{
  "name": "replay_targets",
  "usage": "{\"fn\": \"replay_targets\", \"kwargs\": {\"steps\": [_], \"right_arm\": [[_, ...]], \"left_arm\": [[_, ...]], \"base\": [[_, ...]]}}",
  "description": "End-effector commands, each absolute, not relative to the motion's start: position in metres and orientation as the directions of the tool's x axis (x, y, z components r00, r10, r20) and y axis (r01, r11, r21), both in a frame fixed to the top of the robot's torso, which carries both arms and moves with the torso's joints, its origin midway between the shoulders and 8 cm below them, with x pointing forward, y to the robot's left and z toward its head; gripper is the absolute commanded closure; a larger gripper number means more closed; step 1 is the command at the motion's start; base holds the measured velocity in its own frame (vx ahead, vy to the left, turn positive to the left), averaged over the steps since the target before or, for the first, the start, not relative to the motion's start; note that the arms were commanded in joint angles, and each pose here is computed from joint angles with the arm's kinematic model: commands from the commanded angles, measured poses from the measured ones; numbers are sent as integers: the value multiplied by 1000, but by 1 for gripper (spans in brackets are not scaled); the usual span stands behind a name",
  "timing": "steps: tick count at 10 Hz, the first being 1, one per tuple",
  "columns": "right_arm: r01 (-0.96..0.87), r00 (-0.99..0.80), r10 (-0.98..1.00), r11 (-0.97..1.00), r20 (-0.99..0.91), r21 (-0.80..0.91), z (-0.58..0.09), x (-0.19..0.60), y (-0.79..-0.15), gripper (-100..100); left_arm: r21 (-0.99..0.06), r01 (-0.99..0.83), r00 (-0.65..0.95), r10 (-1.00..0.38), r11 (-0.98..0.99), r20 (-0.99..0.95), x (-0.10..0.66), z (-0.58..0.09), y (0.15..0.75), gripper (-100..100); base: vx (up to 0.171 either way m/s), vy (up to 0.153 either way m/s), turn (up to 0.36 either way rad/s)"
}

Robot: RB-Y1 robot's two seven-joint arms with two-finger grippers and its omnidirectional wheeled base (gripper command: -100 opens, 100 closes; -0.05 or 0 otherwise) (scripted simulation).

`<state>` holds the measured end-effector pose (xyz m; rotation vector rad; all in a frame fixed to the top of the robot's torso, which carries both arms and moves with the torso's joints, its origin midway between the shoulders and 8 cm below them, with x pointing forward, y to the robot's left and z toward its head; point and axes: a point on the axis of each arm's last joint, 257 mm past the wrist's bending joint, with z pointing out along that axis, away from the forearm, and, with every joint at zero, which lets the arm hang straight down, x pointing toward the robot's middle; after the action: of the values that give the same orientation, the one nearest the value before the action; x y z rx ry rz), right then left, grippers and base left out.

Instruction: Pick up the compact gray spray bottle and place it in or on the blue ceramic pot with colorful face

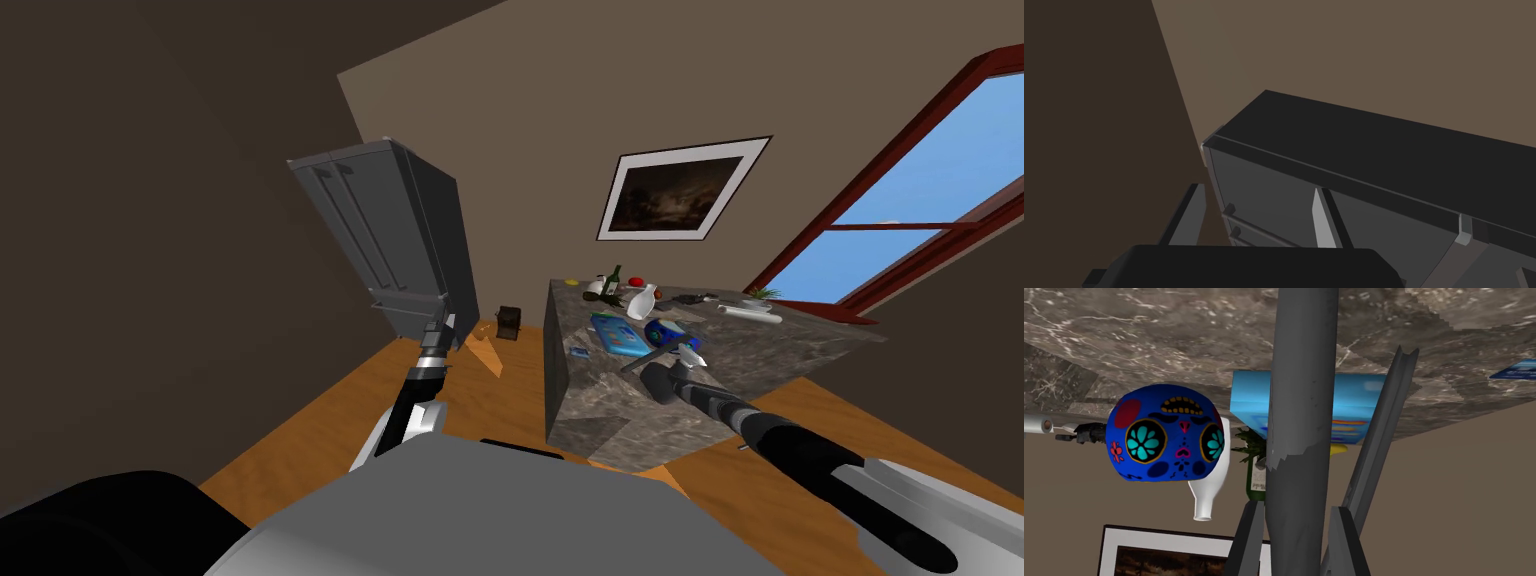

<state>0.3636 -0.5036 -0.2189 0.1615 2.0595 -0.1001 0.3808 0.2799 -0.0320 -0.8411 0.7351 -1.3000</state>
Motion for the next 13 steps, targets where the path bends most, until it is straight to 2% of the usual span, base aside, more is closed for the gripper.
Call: {"fn": "replay_targets", "kwargs": {"steps": [1, 8, 13], "right_arm": [[131, -480, 61, 991, -875, -2, -216, 367, -498, 100], [57, -528, 22, 998, -849, -9, -199, 383, -493, 100], [62, -551, 17, 998, -834, -21, -181, 399, -507, 100]], "left_arm": [[-857, 510, 132, -991, 67, 1, 381, -32, 280, 0], [-857, 510, 132, -991, 68, 1, 381, -32, 280, 0], [-858, 510, 133, -991, 68, 1, 381, -32, 280, 0]], "base": [[-183, 16, -3], [-124, -30, 18], [-79, -74, 45]]}}
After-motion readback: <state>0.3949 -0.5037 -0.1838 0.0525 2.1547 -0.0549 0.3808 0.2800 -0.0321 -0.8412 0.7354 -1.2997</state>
